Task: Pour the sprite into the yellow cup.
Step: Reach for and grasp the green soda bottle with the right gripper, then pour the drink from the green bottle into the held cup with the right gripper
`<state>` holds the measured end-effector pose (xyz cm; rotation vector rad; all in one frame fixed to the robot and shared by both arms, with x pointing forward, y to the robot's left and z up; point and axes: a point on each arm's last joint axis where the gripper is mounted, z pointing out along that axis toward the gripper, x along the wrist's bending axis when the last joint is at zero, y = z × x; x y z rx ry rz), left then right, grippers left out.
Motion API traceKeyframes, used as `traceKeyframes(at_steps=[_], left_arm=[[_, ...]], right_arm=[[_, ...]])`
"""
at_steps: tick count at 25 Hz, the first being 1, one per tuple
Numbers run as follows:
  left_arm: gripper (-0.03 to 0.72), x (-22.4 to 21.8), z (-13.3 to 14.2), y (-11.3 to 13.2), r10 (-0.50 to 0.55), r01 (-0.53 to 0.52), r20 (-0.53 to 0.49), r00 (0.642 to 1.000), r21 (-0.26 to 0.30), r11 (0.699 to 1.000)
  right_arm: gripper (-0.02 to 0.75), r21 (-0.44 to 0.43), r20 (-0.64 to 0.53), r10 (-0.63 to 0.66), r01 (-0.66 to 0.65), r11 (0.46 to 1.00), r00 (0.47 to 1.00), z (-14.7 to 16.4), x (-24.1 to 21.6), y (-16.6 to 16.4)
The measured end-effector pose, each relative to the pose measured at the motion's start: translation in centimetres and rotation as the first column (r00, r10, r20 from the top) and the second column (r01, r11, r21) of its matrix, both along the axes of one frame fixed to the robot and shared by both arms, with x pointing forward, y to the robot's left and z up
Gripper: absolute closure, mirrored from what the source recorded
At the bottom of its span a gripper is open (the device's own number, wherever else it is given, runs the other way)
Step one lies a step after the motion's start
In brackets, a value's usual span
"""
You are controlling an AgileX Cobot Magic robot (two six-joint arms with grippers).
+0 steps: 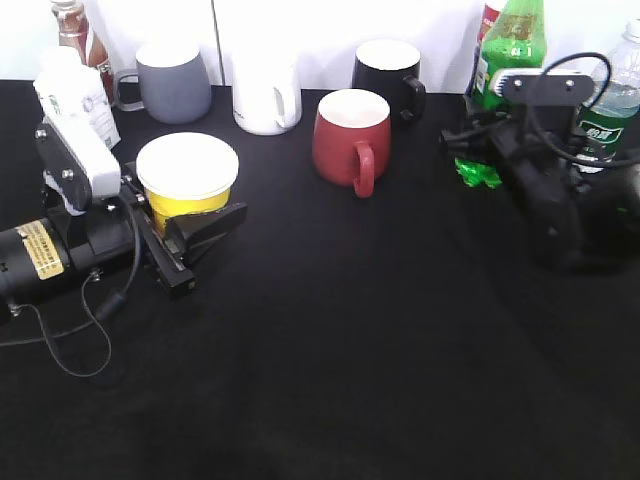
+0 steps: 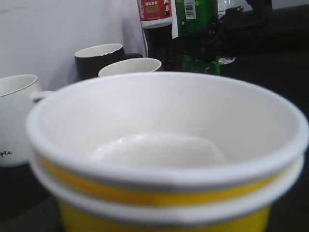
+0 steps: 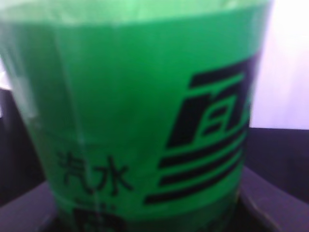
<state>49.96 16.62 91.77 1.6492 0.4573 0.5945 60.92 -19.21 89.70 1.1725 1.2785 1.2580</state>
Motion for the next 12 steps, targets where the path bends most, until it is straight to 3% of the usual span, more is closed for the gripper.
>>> traceKeyframes(at_steps=[3, 5, 9, 12], left_arm=[[0.237, -0.3, -0.1, -0.2, -0.040, 0.040, -0.002, 0.999, 0.009, 0.999], [0.237, -0.5, -0.1, -0.4, -0.063, 0.062, -0.044, 0.997, -0.017, 0.998], [0.237, -1.1, -0.3, -0.7, -0.132, 0.129, -0.098, 0.986, -0.038, 0.991], [0.237, -1.5, -0.4, -0.9, -0.183, 0.179, -0.120, 0.976, -0.039, 0.983]], right_arm=[[0.291, -0.062, 0.020, 0.122, -0.120, 0.991, 0.992, 2.8, -3.3, 0.8], [0.291, -0.165, 0.039, 0.195, -0.186, 0.969, 0.980, 4.5, -4.9, 2.1], [0.293, -0.432, -0.011, 0.405, -0.369, 0.823, 0.914, 5.5, -7.4, 6.2], [0.295, -0.624, -0.014, 0.426, -0.341, 0.703, 0.904, 5.3, -7.6, 6.6]])
